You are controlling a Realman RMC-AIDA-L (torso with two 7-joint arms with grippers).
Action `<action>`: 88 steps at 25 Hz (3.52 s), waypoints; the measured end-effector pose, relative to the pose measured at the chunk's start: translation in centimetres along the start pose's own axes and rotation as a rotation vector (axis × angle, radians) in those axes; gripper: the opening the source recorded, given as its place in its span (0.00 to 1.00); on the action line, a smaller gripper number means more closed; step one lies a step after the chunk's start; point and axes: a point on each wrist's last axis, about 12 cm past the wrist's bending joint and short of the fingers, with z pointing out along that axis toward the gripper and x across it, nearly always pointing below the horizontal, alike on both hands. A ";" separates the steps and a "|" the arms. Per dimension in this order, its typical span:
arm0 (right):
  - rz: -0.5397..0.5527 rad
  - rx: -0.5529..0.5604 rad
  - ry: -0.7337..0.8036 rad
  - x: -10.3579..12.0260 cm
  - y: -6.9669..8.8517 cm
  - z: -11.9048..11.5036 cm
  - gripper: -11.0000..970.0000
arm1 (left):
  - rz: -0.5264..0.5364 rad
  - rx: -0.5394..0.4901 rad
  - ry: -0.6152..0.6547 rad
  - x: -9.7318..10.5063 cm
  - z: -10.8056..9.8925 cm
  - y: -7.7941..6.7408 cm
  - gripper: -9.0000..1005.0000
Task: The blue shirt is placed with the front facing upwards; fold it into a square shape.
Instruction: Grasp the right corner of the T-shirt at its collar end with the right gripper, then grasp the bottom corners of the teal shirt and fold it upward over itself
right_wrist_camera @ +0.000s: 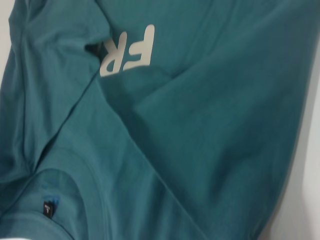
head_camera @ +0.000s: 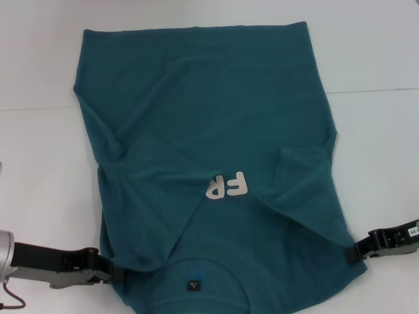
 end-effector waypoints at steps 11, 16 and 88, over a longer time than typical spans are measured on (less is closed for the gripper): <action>-0.010 0.001 -0.023 -0.4 0.0 -1.2 0.10 | -0.001 0.001 -0.007 0.0 -0.1 0.1 0.09; -0.025 -0.013 -0.011 -0.3 0.2 -1.5 0.08 | -0.005 0.013 -0.032 0.0 -0.6 0.4 0.09; -0.194 -0.151 0.088 4.4 1.3 -1.7 0.07 | 0.167 0.237 -0.085 7.8 -3.5 3.6 0.09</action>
